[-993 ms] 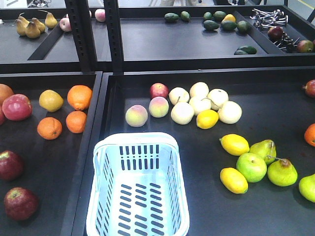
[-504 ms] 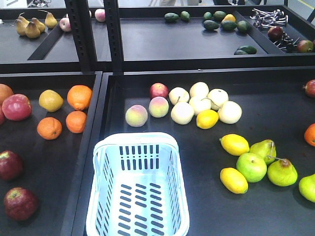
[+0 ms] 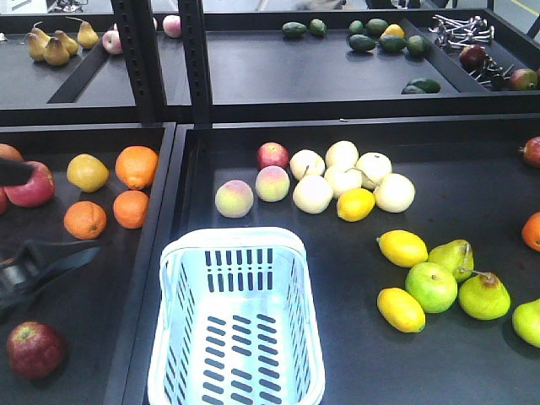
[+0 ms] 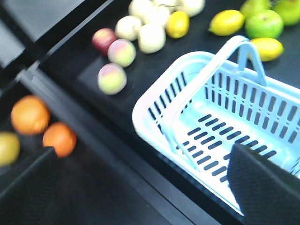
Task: Pick three apples into basket with both arms
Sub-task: 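Reach the left gripper to the basket handle and grasp it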
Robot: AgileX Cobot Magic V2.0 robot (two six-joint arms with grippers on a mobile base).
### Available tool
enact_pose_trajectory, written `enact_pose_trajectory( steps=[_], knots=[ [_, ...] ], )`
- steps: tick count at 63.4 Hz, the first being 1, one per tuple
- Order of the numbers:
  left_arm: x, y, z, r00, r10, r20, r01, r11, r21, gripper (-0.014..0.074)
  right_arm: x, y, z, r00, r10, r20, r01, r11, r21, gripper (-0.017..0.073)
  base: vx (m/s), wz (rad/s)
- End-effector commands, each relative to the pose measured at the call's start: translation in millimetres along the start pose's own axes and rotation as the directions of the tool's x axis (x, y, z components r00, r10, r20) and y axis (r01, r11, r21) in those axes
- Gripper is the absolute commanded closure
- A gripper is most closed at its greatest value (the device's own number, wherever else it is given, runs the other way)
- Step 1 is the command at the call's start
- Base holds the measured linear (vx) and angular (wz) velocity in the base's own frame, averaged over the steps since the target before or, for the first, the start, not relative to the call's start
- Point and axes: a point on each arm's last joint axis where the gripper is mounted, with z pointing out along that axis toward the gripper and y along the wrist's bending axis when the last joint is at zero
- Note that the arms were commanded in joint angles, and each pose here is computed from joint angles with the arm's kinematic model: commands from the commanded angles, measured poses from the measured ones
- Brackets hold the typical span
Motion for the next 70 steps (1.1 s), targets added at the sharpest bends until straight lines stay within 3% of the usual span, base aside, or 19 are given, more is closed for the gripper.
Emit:
enact_pose_trajectory(
  steps=[1, 11, 20, 28, 37, 45, 50, 58, 70],
  knots=[
    [-24.9, 6.1, 7.4, 0.993, 0.098, 0.072, -0.098, 0.995, -0.012, -0.0101, -2.4, 1.1, -0.8, 0.997, -0.01, 0.071, 0.011, 1.0, -0.015, 0.0568, 0.0, 0.0],
    [-40.8, -2.2, 39.2, 0.962, 0.274, 0.009, -0.274, 0.96, 0.054, -0.0097, -2.4, 1.1, -0.8, 0.997, -0.01, 0.071, 0.011, 1.0, -0.015, 0.0568, 0.0, 0.0],
    [-48.5, -22.8, 73.9, 0.902, 0.431, -0.033, -0.423, 0.896, 0.138, -0.0084, -2.4, 1.1, -0.8, 0.997, -0.01, 0.071, 0.011, 1.0, -0.015, 0.0568, 0.0, 0.0],
    [-53.0, -39.8, 104.8, 0.854, 0.519, -0.052, -0.501, 0.843, 0.196, -0.0078, -2.4, 1.1, -0.8, 0.997, -0.01, 0.071, 0.011, 1.0, -0.015, 0.0568, 0.0, 0.0],
    [-55.7, -50.8, 138.0, 0.811, 0.578, -0.089, -0.549, 0.805, 0.227, -0.0069, -2.4, 1.1, -0.8, 0.997, -0.01, 0.071, 0.011, 1.0, -0.015, 0.0568, 0.0, 0.0],
    [-60.9, -55.4, 162.6, 0.783, 0.61, -0.118, -0.575, 0.783, 0.237, -0.0066, -2.4, 1.1, -0.8, 0.997, -0.01, 0.071, 0.011, 1.0, -0.015, 0.0568, 0.0, 0.0],
    [-65.3, -54.4, 176.2, 0.782, 0.607, -0.139, -0.571, 0.788, 0.23, -0.0066, -2.4, 1.1, -0.8, 0.997, -0.01, 0.071, 0.011, 1.0, -0.015, 0.0568, 0.0, 0.0],
    [-67.8, -52.5, 198.6, 0.76, 0.626, -0.172, -0.586, 0.776, 0.236, -0.0062, -2.4, 1.1, -0.8, 0.997, -0.01, 0.071, 0.011, 1.0, -0.015, 0.0568, 0.0, 0.0],
    [-65.8, -50.9, 221.4, 0.753, 0.618, -0.226, -0.573, 0.785, 0.236, -0.0027, -2.4, 1.1, -0.8, 0.997, -0.01, 0.071, 0.011, 1.0, -0.015, 0.0568, 0.0, 0.0]
  ],
)
